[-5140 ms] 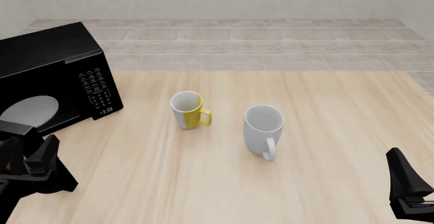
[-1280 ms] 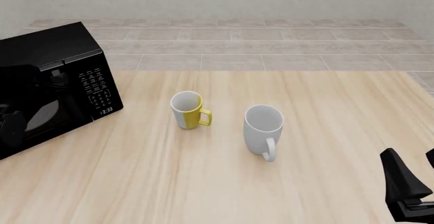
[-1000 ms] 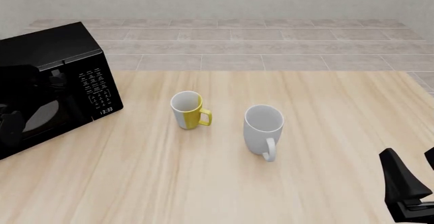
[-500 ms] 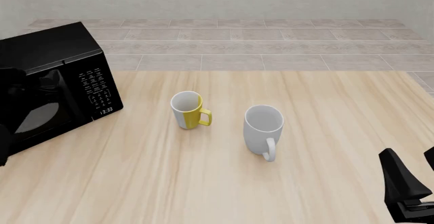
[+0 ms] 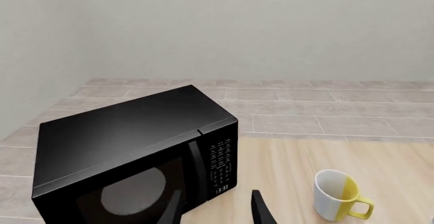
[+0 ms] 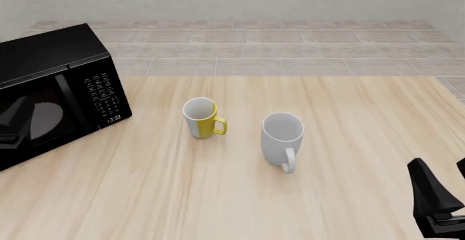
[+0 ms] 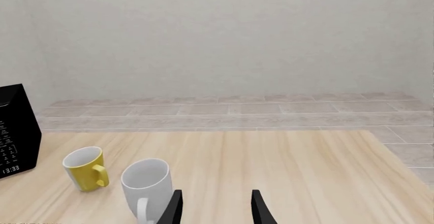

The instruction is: Close the microwave.

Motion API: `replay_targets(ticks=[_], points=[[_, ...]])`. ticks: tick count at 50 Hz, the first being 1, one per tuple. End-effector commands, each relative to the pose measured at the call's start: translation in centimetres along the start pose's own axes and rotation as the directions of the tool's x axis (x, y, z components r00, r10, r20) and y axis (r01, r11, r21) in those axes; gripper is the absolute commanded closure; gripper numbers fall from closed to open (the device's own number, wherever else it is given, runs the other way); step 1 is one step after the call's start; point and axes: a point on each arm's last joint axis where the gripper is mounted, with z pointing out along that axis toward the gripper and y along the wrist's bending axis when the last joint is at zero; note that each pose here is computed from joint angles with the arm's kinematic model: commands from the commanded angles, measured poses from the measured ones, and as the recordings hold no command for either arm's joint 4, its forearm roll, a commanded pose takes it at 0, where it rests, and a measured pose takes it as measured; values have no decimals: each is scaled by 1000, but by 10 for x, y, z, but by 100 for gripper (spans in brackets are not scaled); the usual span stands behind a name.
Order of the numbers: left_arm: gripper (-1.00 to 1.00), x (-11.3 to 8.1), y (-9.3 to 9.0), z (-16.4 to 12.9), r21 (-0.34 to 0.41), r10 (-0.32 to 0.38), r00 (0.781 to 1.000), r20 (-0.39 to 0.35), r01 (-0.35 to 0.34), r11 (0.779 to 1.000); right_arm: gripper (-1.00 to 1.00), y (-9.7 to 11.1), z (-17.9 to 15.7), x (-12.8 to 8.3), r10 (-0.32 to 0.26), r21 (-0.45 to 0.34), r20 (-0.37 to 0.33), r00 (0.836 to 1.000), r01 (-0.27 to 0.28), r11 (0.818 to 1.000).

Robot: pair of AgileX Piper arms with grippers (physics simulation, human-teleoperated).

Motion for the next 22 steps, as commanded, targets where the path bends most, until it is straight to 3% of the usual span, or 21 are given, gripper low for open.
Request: replay_targets(ticks=[1,5,12,14,18,22], points=[[-100,0,-3,-64,60,-20,999,38,18,998,-100,0,0,-1,-8,0,-1,1000,8,1000],[-100,-3,-2,-81,77,-26,998,48,23,997,-100,0,0,-4,-10,0,3,1000,10,1000],[-100,-14,-1,-87,85,-58,997,55,53,995,-100,0,0,-2,-14,1,-1,1000,14,1000],[-100,-4,-2,-81,93,-68,996,52,63,994,-100,0,0,-3,-15,3,-1,1000,15,1000],[-100,-7,-2,-83,97,-71,996,54,66,993,-100,0,0,-3,-14,4,1,1000,14,1000],[-100,-17,-1,-89,103,-96,994,52,90,991,-100,0,0,-1,-13,1,0,1000,13,1000]])
